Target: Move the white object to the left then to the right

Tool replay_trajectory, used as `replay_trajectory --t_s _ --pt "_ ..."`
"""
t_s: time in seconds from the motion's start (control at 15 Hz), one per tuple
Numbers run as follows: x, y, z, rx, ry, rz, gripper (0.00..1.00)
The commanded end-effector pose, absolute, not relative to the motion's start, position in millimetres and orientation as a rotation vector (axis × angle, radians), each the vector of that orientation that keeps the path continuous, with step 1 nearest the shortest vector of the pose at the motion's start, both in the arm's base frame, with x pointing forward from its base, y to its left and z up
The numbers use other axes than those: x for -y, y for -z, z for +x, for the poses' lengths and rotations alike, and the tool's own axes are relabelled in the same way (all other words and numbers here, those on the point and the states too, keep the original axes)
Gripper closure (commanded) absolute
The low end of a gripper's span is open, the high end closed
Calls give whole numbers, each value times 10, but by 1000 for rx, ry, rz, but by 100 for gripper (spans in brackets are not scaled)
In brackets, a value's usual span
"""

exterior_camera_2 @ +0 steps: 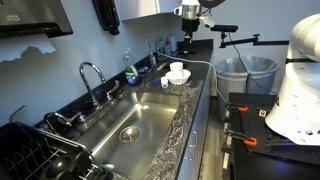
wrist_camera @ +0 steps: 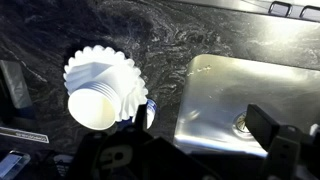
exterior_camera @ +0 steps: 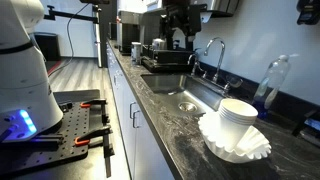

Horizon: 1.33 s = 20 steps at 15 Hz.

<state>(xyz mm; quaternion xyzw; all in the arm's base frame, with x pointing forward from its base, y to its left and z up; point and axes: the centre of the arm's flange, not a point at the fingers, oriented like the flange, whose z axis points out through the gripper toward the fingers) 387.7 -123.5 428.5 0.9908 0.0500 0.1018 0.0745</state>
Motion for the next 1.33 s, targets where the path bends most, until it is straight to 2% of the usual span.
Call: replay_trajectory --t_s 0.0,0.6,1.27 --pt "1235 -4285 3877 -150 -305 2973 0" --pt "1190 -4026 4030 -183 -234 2975 0" --pt "1415 -3092 4478 -249 -108 2942 0"
